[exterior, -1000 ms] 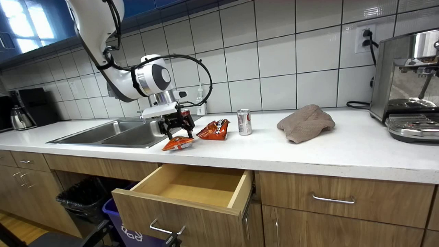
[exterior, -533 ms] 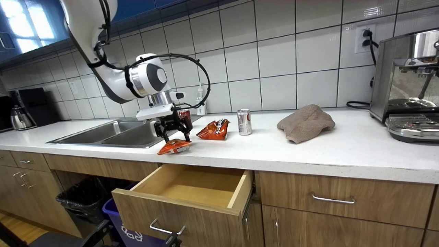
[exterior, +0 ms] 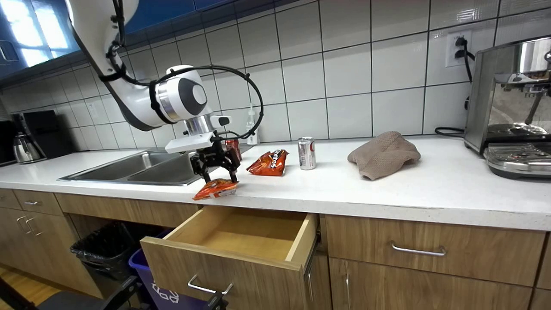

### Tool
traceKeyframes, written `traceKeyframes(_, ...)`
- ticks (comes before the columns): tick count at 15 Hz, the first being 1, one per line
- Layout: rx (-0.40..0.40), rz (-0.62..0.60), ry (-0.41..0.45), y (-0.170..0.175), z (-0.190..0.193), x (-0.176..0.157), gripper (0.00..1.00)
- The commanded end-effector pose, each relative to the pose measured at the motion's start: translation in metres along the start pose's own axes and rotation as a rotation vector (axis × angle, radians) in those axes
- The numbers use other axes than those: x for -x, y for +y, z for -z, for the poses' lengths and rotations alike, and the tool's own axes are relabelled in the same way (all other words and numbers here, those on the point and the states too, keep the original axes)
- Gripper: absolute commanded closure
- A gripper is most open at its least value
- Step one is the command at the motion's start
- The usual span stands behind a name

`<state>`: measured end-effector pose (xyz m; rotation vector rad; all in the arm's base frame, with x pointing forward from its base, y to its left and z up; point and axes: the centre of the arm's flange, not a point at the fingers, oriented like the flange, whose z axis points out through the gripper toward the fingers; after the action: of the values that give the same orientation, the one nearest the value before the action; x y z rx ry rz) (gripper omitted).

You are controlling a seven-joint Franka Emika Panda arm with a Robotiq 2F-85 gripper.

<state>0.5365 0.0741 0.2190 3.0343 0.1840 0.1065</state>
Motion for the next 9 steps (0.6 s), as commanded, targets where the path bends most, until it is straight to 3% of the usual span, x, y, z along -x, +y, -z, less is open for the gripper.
traceKeyframes(1, -0.005, -0.053, 0.015, 0.010, 0.013, 0.028, 0.00)
traceKeyframes(9, -0.001, -0.090, 0.007, 0.017, 0.019, 0.058, 0.00)
